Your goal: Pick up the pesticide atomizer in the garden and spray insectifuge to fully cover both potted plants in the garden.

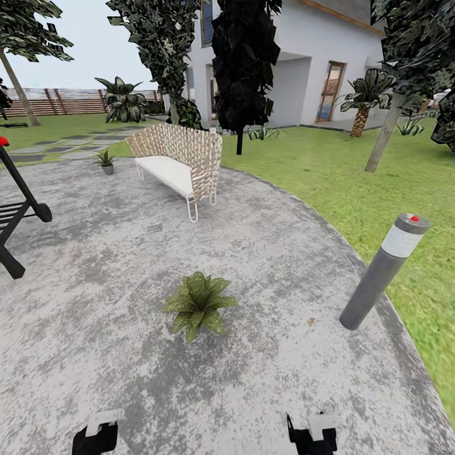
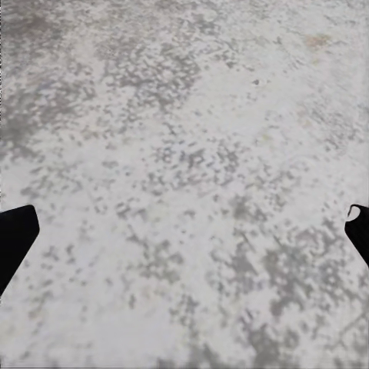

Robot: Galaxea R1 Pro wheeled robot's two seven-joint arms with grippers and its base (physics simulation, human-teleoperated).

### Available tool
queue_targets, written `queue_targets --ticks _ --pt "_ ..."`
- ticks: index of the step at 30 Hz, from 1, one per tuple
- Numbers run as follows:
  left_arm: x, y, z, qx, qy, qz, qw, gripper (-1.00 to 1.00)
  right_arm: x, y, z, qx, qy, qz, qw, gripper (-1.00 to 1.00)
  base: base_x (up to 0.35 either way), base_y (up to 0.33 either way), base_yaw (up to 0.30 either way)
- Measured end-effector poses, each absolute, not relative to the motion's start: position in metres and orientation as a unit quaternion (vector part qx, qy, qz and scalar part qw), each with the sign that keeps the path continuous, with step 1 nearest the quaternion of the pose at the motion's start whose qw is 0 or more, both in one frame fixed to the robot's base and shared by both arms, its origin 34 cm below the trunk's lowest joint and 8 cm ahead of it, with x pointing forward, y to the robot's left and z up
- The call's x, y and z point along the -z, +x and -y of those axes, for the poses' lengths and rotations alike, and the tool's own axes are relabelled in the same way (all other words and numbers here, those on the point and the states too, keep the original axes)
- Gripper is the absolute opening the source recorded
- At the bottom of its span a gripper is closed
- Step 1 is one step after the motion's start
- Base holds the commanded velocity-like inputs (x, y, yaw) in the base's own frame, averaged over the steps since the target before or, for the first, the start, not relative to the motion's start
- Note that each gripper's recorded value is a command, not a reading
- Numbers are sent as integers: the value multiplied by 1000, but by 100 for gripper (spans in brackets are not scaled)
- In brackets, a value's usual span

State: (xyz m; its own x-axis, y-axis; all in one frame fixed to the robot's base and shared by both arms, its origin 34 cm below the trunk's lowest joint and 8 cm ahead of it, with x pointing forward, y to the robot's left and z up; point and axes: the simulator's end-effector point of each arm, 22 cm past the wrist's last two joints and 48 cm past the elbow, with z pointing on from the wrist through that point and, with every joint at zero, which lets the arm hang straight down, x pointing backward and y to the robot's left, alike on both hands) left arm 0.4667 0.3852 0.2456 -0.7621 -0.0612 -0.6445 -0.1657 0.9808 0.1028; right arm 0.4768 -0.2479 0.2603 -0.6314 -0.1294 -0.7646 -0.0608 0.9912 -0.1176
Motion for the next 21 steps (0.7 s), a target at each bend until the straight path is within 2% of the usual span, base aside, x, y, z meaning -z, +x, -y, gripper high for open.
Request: queue_targets --ticks 12,21 --pt "-245 467 -384 -76 -60 -936 339 -100 -235 416 250 38 -57 -924 375 100 0 0 0" --pt "-245 467 -384 -76 -59 -936 339 -100 -235 413 248 36 -57 -925 374 100 0 0 0"
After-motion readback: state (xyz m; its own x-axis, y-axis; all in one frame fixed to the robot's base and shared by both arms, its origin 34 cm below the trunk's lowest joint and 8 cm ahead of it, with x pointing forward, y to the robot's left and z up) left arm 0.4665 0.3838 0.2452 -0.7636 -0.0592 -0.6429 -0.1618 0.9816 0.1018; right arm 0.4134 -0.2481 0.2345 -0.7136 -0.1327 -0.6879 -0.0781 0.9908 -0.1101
